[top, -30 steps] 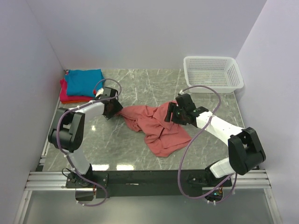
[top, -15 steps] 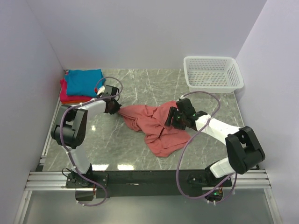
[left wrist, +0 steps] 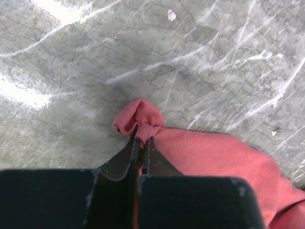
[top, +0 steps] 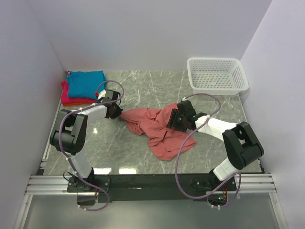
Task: Fold and stack the t-shirts
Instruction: Flatten the tshirt out
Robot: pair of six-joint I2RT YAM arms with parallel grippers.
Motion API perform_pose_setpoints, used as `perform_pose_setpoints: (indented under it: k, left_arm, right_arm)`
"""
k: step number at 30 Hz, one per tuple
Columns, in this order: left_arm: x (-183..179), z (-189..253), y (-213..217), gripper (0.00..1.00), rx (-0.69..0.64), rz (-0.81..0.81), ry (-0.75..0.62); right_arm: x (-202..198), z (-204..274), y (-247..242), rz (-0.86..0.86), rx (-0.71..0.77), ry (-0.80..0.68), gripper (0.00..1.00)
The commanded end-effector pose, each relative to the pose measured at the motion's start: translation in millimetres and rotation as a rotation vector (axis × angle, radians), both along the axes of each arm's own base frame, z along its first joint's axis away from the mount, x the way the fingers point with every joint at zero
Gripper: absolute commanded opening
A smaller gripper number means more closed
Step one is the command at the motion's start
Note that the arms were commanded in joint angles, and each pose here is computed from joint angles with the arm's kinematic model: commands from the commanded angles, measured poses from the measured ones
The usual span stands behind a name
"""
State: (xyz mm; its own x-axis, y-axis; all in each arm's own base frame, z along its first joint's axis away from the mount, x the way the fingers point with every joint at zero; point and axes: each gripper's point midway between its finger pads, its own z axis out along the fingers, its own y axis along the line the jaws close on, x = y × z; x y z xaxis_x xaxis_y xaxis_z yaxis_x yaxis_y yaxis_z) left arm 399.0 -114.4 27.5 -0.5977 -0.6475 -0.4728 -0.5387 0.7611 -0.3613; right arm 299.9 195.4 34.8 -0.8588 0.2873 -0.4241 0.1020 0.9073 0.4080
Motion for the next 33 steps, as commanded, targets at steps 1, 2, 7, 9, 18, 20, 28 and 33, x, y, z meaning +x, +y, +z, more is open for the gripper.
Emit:
perform_pose_setpoints:
  k: [1, 2, 7, 9, 18, 20, 28, 33]
  left_arm:
    - [-9.8, -2.1, 5.5, 0.01, 0.021, -0.002, 0.022]
    - [-9.9, -1.7, 5.9, 0.01, 0.022, -0.001, 0.021]
    - [-9.4, 0.0, 7.8, 0.01, 0.031, 0.004, 0.016]
    - [-10.3, -1.1, 8.6, 0.01, 0.034, 0.005, 0.018]
    - [-10.5, 0.3, 10.1, 0.01, 0.04, 0.009, 0.014]
    - [-10.7, 1.3, 11.6, 0.01, 0.047, 0.013, 0.013]
    - [-6.7, 25.2, 15.7, 0.01, 0.063, 0.023, -0.035]
    - [-5.8, 79.9, 26.3, 0.01, 0.079, 0.059, -0.15]
  right_arm:
    - [26.8, 21.8, 5.5, -0.031, 0.008, -0.095, 0.64]
    - [28.5, 24.4, 5.4, -0.032, 0.003, -0.101, 0.63]
    - [29.4, 28.8, -1.0, -0.05, -0.026, -0.109, 0.59]
    - [30.8, 28.1, 0.3, -0.049, -0.023, -0.109, 0.58]
    - [36.1, 30.8, -2.6, -0.058, -0.058, -0.114, 0.18]
    - [37.6, 33.8, -6.6, -0.067, -0.076, -0.126, 0.04]
    - [40.0, 62.4, -14.3, -0.078, -0.085, -0.209, 0.0]
    - [38.3, 126.1, -44.3, -0.14, -0.157, -0.355, 0.0]
